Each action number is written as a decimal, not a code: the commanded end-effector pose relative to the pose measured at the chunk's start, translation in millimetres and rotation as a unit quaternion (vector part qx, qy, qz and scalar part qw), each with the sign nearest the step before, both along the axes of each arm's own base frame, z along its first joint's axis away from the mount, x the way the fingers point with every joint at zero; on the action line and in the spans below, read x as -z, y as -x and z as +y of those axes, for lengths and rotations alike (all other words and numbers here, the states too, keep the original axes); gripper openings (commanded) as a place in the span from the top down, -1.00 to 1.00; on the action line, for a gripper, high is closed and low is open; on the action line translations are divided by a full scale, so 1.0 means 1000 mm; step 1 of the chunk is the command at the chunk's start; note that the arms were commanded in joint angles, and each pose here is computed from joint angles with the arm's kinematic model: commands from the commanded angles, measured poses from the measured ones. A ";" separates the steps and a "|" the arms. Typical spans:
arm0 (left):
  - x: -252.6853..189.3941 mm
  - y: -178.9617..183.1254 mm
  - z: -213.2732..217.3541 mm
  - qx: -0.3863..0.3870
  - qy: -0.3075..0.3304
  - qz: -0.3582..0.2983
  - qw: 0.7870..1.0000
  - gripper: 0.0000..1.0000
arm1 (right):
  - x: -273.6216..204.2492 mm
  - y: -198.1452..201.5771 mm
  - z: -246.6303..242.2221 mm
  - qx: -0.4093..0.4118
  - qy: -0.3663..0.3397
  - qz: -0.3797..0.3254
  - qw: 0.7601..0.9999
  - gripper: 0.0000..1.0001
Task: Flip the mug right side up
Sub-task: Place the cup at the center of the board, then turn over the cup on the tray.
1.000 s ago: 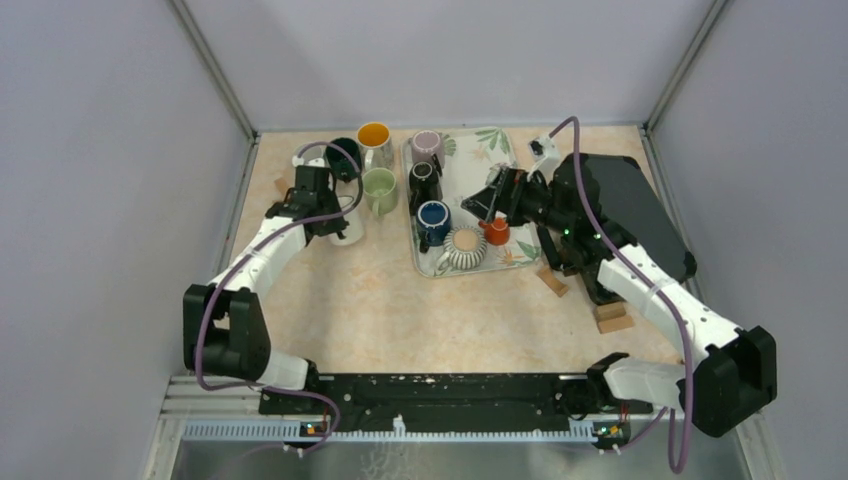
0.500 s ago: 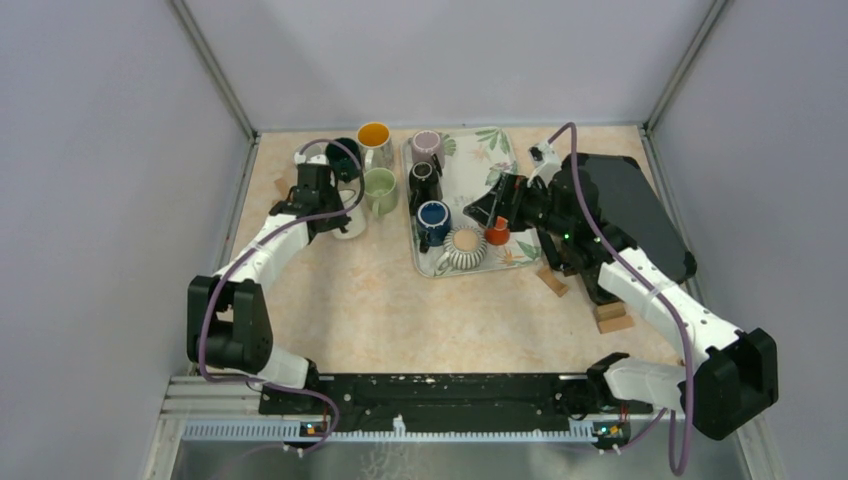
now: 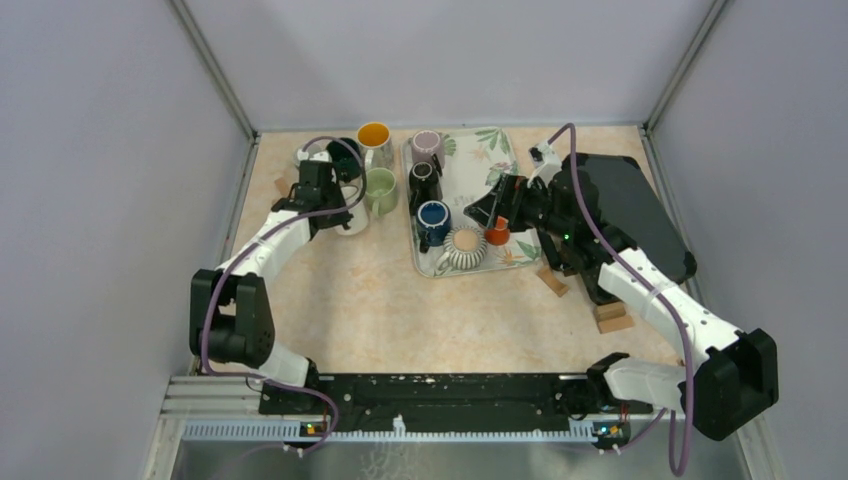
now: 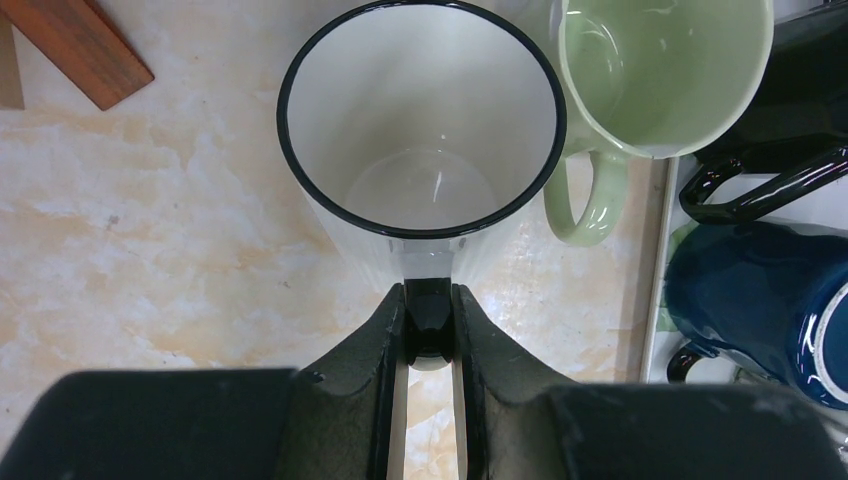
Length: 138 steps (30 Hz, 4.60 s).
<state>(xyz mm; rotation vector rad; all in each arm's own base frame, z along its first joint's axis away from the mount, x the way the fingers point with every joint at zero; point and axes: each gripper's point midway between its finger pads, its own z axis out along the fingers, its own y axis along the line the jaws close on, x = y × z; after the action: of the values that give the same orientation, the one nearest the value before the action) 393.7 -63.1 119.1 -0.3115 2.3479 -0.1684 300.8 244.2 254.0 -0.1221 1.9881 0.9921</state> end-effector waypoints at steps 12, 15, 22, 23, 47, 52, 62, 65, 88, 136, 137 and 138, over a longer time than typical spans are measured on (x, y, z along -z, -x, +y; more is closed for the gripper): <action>-0.004 -0.014 -0.011 0.026 0.004 -0.009 1.000 0.88 | -0.009 -0.001 0.000 0.001 0.005 -0.027 1.000 -0.97; -0.001 -0.014 -0.011 0.028 0.002 -0.006 1.000 0.85 | -0.007 -0.002 -0.001 0.004 0.008 -0.026 1.000 -0.97; -0.007 -0.020 -0.012 0.032 -0.001 -0.009 0.999 0.70 | -0.008 -0.004 0.000 0.005 0.004 -0.030 1.000 -0.97; -0.009 -0.021 -0.013 0.034 -0.002 -0.010 0.999 0.68 | -0.009 -0.004 0.000 0.004 0.003 -0.030 1.000 -0.97; 0.026 0.018 -0.001 -0.047 -0.034 -0.030 0.998 0.80 | 0.010 0.003 0.003 -0.009 0.002 -0.013 1.000 -0.97; 0.032 0.015 0.003 -0.059 -0.038 -0.034 0.997 0.76 | 0.012 0.003 0.004 -0.013 0.004 -0.010 1.000 -0.98; 0.034 -0.013 0.006 -0.069 -0.064 -0.032 0.995 0.64 | 0.012 0.001 0.001 -0.004 0.013 -0.010 1.000 -0.98; 0.029 -0.023 0.004 -0.063 -0.068 -0.039 0.995 0.62 | 0.011 0.000 0.001 -0.003 0.013 -0.012 1.000 -0.97; 0.025 -0.047 -0.014 -0.024 -0.041 -0.032 0.998 0.07 | 0.009 -0.007 0.002 0.000 0.027 -0.013 1.000 -0.97; -0.028 0.090 -0.203 0.363 0.065 -0.060 0.928 -0.97 | 0.078 0.008 -0.048 0.152 0.110 0.056 0.981 -0.98; -0.029 0.091 -0.204 0.371 0.059 -0.061 0.925 -0.97 | 0.079 0.007 -0.046 0.150 0.109 0.058 0.981 -0.97; -0.029 0.090 -0.204 0.375 0.051 -0.063 0.924 -0.97 | 0.078 0.005 -0.044 0.149 0.107 0.059 0.981 -0.98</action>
<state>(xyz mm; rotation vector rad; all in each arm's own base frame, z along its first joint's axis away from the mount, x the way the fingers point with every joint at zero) 296.7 -258.0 137.8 0.4442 2.2860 -0.6682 289.0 193.5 165.0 0.0995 2.1873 0.5662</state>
